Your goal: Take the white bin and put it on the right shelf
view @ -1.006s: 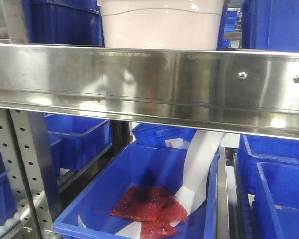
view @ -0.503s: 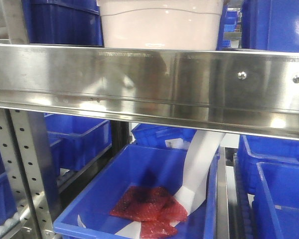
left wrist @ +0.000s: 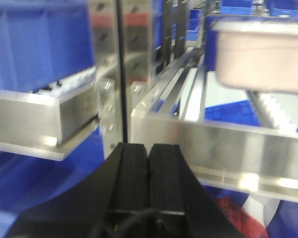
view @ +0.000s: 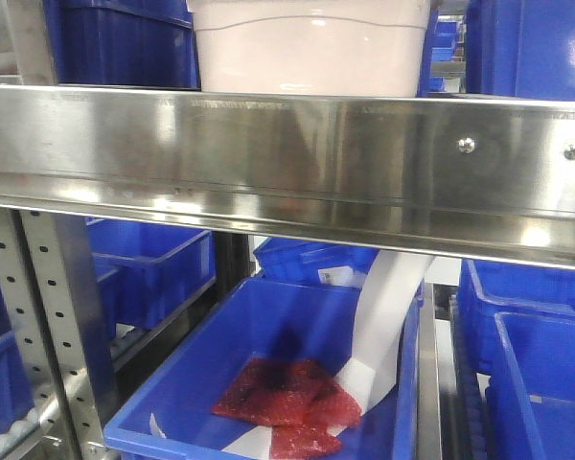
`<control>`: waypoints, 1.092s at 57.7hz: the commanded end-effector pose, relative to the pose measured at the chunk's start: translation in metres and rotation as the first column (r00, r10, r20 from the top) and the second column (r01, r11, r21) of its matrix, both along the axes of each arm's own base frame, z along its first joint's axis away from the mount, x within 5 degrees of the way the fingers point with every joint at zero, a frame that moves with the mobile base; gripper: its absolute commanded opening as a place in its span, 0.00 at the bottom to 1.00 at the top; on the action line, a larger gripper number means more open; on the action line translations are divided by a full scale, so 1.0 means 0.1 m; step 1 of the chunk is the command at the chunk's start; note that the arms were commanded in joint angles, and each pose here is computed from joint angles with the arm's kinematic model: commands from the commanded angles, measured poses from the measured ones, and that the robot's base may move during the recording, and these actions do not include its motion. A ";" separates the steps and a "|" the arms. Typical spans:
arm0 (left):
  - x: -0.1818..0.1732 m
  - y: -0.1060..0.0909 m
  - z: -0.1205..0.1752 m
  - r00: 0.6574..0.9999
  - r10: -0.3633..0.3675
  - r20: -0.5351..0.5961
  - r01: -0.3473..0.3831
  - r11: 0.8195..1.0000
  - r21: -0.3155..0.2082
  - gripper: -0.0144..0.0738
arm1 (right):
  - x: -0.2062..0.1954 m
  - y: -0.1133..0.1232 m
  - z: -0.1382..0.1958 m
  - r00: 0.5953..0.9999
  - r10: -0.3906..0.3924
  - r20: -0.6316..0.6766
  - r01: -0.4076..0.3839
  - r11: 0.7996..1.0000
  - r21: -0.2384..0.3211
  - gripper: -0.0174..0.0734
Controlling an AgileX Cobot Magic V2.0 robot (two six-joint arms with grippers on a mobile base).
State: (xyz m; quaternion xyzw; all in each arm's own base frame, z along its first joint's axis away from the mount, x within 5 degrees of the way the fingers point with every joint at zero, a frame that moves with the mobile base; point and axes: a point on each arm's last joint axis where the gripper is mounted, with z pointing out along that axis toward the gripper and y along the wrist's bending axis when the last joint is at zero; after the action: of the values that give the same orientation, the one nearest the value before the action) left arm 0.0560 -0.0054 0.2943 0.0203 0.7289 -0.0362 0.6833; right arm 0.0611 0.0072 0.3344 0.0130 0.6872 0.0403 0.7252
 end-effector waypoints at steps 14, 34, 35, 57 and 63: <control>-0.03 0.02 -0.58 0.987 0.022 0.160 -0.013 0.998 -0.055 0.03 | -0.01 -0.04 0.14 0.995 -0.041 0.085 0.040 0.999 0.017 0.27; -0.01 0.03 -0.86 0.979 0.037 0.201 -0.020 0.996 -0.085 0.03 | -0.01 -0.04 0.14 0.995 -0.042 0.086 0.040 0.999 0.017 0.27; -0.01 0.03 -0.86 0.979 0.037 0.201 -0.020 0.996 -0.085 0.03 | -0.01 -0.04 0.14 0.995 -0.042 0.086 0.040 0.999 0.017 0.27; -0.01 0.03 -0.86 0.979 0.037 0.201 -0.020 0.996 -0.085 0.03 | -0.01 -0.04 0.14 0.995 -0.041 0.085 0.040 0.999 0.017 0.27; -0.01 0.03 -0.86 0.979 0.037 0.201 -0.020 0.996 -0.085 0.03 | -0.01 -0.04 0.14 0.995 -0.041 0.085 0.040 0.999 0.017 0.27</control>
State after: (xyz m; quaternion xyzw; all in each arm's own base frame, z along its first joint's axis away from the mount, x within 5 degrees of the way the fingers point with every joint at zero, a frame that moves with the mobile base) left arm 0.0564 -0.0033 0.2034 -0.0068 0.6883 -0.0487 0.7237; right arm 0.0612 0.0072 0.3340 0.0131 0.6878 0.0403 0.7247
